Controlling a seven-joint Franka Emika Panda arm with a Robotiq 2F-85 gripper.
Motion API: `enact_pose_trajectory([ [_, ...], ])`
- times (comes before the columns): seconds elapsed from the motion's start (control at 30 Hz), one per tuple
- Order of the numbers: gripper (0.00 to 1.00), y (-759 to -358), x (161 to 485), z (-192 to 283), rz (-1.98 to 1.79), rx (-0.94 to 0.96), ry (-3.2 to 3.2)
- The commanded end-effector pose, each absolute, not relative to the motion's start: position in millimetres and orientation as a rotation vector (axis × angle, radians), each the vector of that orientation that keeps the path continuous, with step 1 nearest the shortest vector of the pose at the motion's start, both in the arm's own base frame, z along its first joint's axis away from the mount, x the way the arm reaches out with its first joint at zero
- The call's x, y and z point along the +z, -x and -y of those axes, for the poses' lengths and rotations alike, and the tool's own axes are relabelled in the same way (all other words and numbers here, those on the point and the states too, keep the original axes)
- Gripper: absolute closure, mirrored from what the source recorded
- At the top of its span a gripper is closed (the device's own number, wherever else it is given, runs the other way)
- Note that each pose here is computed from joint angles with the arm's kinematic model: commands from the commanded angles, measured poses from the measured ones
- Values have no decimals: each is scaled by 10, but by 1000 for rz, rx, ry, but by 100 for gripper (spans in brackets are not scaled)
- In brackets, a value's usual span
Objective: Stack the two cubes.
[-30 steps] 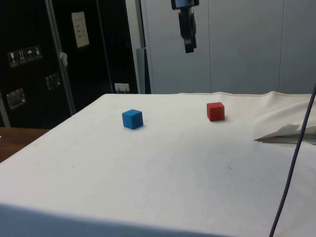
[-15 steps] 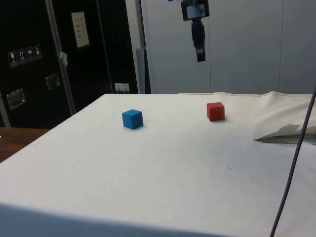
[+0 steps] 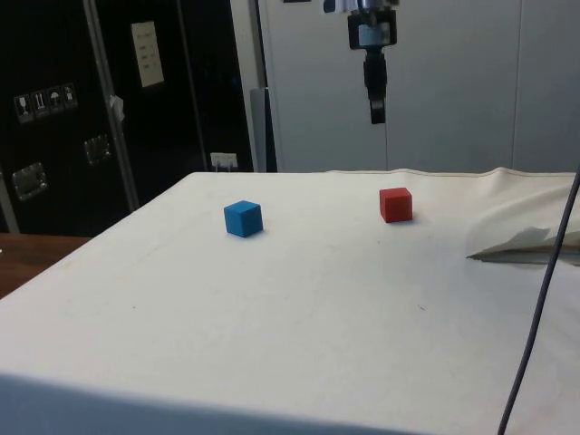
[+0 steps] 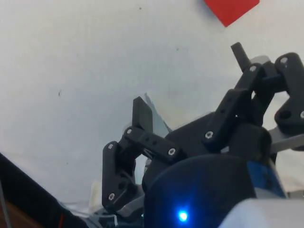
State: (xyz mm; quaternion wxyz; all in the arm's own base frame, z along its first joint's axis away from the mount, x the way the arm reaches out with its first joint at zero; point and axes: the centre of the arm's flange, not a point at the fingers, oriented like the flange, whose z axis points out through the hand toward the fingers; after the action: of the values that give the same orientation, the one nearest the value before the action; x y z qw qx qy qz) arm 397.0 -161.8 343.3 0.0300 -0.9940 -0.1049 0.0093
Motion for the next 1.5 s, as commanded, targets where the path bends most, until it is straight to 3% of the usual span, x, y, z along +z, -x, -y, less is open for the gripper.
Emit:
enact_pose_trajectory([
  [0.0, 0, -3970, 3433, 1618, 323, 29, 3064],
  [0.73, 0, -3696, 3087, 1903, 435, -148, 3081],
  [1.47, 0, -3651, 2710, 2006, 562, -121, 3116],
])
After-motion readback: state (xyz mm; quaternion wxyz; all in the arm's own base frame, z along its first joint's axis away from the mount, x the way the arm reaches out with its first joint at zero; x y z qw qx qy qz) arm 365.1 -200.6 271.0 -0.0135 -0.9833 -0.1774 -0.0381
